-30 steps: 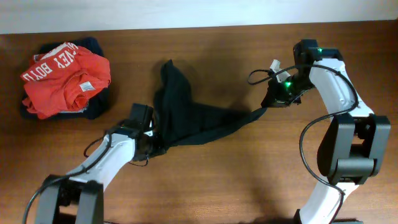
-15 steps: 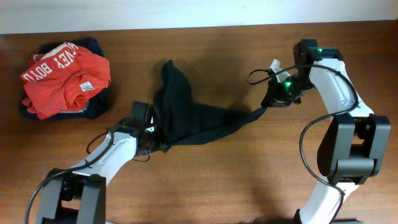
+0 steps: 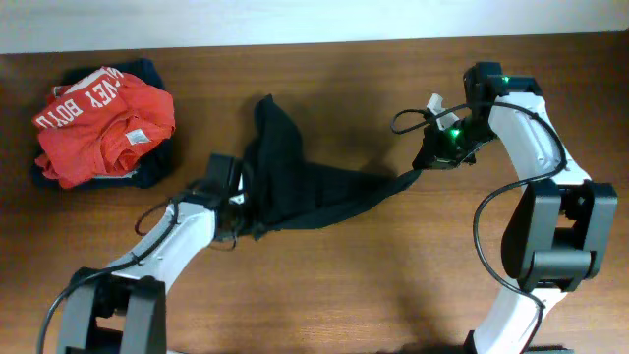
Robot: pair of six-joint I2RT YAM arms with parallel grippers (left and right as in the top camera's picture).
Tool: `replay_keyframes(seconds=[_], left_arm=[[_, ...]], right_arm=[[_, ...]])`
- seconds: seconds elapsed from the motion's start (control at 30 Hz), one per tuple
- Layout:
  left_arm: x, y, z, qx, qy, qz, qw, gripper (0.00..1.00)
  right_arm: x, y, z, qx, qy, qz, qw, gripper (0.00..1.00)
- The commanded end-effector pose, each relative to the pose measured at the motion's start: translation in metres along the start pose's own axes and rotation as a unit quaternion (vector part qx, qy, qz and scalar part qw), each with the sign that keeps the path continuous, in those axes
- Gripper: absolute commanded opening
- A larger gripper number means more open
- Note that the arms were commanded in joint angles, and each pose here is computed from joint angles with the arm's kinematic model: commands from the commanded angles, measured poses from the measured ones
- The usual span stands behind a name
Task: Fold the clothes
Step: 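Grasp the black t-shirt's near edge with the left gripper, then lift and stretch the shirt upward with both grippers toward the back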
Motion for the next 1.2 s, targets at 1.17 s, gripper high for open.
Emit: replay_keyframes(seconds=[1.17], left_arm=[[0.358, 0.173, -0.077, -0.052, -0.119, -0.464, 0.876, 0.01]], right_arm=[[0.32, -0.017, 0.059, -0.062, -0.218, -0.36, 0.905, 0.04]])
Point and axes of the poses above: each gripper's point midway between its finger pads, its own x axis back along the fingers, its own z axis along the line the jaws close on, y = z × x, the point moved 4 cm from there along x, back along the fingers, and after that the axes turned 4 degrees about x, right-handed, at the moved point
